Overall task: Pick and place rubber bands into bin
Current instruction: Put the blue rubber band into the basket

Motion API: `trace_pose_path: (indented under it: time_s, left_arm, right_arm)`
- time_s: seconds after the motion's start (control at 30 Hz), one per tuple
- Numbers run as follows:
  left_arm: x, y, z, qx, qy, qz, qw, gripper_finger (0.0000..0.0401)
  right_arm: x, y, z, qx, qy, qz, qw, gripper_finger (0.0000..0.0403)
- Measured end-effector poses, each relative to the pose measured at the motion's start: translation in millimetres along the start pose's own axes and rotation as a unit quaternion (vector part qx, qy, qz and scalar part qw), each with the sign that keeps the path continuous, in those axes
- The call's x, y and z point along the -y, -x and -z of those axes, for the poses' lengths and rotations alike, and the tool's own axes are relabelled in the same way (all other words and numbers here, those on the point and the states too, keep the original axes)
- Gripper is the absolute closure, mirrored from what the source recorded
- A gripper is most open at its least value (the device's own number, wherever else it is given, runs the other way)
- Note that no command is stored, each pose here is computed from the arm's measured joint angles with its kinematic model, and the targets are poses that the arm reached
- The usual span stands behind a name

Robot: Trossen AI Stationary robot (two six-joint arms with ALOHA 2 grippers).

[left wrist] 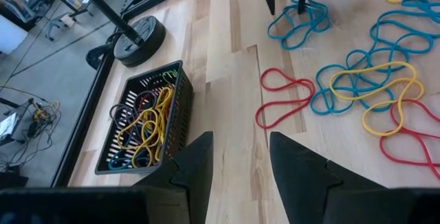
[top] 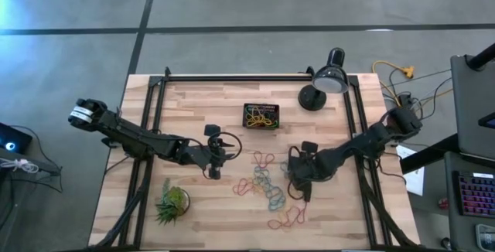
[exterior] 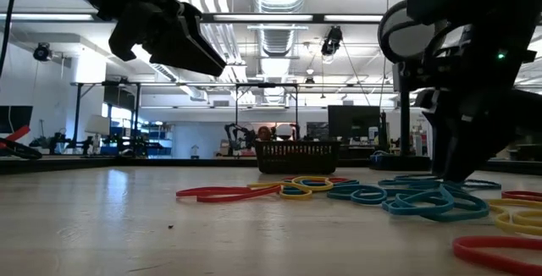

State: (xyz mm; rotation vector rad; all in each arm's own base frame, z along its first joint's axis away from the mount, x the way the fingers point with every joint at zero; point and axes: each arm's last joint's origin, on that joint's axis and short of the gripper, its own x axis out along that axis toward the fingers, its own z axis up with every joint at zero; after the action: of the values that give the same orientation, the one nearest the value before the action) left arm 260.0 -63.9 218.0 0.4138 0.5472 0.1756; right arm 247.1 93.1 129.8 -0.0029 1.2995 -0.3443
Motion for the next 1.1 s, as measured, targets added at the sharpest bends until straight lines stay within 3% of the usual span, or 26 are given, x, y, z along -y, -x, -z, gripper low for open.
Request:
trace_pose_path:
  time_s: [0.27,0.57,0.83,1.1]
  left_arm:
    - [0.2,0.0,0.4,0.0,0.0,0.0,1.0,0.0273]
    - [0.3,-0.1,0.7,-0.001,-0.001,0.0,1.0,0.0273]
    - [0.3,-0.1,0.7,-0.001,-0.001,0.0,1.0,0.0273]
    - [0.3,-0.1,0.7,-0.001,0.0,0.0,1.0,0.0273]
  right_arm:
    - [11.6,-12.0,-0.6,-0.028,-0.034,-0.05,0.998,0.0251]
    - [11.5,-13.2,-2.0,-0.028,0.003,-0.066,0.997,0.0384]
    - [7.6,5.4,-8.4,0.019,0.026,-0.028,0.999,0.0394]
    - [3.7,56.2,-26.1,0.079,0.049,0.017,0.995,0.0394]
